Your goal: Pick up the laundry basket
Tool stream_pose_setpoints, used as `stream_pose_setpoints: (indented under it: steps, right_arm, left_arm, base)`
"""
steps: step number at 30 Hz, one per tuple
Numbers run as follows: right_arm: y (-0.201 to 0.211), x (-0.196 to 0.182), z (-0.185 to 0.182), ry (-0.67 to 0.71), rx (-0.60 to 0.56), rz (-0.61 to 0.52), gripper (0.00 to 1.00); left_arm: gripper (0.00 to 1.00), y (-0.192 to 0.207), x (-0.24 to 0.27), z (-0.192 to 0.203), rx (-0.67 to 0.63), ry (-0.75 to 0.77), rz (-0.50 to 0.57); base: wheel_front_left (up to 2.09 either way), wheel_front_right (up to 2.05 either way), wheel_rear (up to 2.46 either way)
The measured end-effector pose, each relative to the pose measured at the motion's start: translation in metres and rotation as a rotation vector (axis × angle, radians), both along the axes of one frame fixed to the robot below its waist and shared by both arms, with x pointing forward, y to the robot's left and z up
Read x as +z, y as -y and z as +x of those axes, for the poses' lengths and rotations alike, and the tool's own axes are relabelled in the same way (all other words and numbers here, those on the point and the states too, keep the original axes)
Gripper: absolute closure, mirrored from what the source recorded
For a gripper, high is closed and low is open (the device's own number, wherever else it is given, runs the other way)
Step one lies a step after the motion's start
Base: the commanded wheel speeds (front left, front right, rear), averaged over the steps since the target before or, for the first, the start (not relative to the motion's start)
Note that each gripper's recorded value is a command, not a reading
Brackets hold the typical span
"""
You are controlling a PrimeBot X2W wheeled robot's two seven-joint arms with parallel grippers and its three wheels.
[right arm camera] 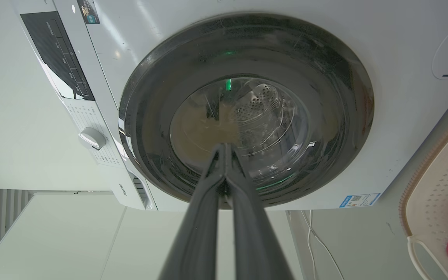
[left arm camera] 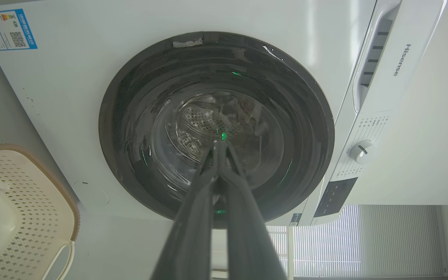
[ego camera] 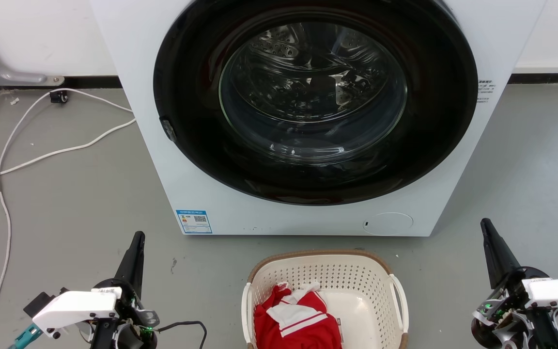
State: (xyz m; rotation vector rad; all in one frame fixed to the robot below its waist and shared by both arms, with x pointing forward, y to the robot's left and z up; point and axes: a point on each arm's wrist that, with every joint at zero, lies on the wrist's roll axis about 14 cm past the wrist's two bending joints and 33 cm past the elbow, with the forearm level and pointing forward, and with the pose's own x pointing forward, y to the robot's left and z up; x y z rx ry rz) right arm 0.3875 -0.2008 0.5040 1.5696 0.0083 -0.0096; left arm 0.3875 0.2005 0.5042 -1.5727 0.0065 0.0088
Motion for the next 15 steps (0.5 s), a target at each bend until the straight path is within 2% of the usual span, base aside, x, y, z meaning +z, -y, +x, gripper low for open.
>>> stream_pose_setpoints:
  steps: [15]
  right_arm:
    - [-0.0001,0.0000,0.0000,0.000,0.000,0.000,1.00]
  left_arm:
    - [1.00,0.0000,0.0000,0.0000,0.000,0.000,0.000]
  base:
    - [0.00,0.00,0.00]
